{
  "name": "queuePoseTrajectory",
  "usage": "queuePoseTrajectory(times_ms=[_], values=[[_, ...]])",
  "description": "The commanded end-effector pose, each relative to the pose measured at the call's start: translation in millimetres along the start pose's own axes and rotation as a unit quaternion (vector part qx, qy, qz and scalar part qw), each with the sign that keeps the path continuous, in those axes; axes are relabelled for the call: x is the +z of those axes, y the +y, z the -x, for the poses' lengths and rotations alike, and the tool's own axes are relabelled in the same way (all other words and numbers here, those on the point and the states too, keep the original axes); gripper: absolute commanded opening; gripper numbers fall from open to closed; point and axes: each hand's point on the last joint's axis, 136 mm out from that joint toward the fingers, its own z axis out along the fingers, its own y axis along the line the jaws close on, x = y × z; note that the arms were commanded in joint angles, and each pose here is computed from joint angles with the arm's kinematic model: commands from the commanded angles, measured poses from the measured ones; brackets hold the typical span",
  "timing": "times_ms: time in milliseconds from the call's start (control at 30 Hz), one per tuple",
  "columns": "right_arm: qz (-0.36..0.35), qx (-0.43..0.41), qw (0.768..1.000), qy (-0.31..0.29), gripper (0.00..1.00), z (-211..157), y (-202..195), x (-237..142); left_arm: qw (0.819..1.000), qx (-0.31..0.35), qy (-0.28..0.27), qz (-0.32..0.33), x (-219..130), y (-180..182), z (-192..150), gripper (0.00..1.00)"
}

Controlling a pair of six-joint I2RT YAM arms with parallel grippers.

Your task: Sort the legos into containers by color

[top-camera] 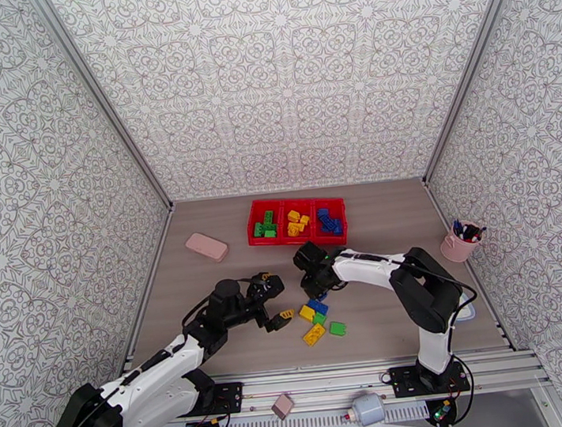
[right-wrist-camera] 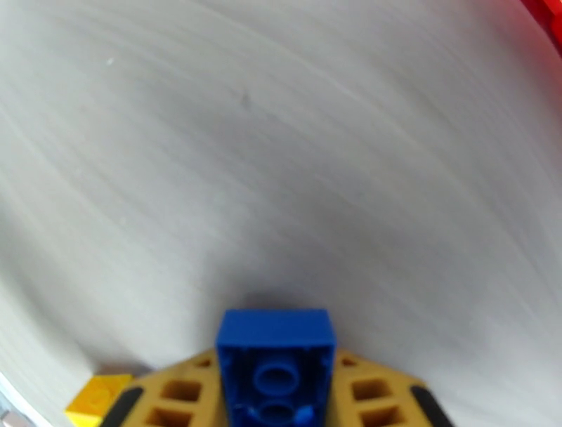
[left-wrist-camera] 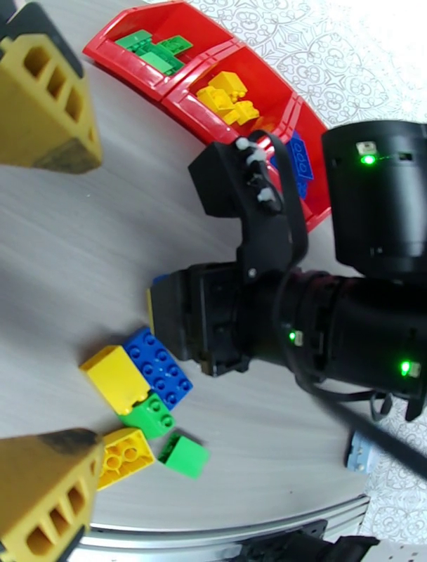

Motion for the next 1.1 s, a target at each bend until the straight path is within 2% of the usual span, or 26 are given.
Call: queuePoseTrajectory(times_ms=[0, 333, 533, 767, 1067], values=[[-0.011, 0.014, 0.999, -0.039, 0.25, 15, -2, -18, 1.000, 0.006, -0.012, -0.001, -1, 2, 6, 1.00], [-0.010, 0.080, 0.979, -0.188, 0.24, 76, -22, -75, 0.998, -0.022, -0.046, 0.045, -1, 20, 28, 1.00], [-0.006, 0.131, 0.959, -0.252, 0.22, 112, -60, -98, 0.995, -0.031, -0.067, 0.071, 8, 25, 42, 1.00], [-0.045, 0.149, 0.945, -0.286, 0.22, 142, -118, -104, 0.992, -0.048, -0.086, 0.084, 26, 28, 55, 1.00], [-0.074, 0.148, 0.939, -0.301, 0.22, 181, -174, -90, 0.992, -0.054, -0.080, 0.079, 38, 25, 54, 1.00]])
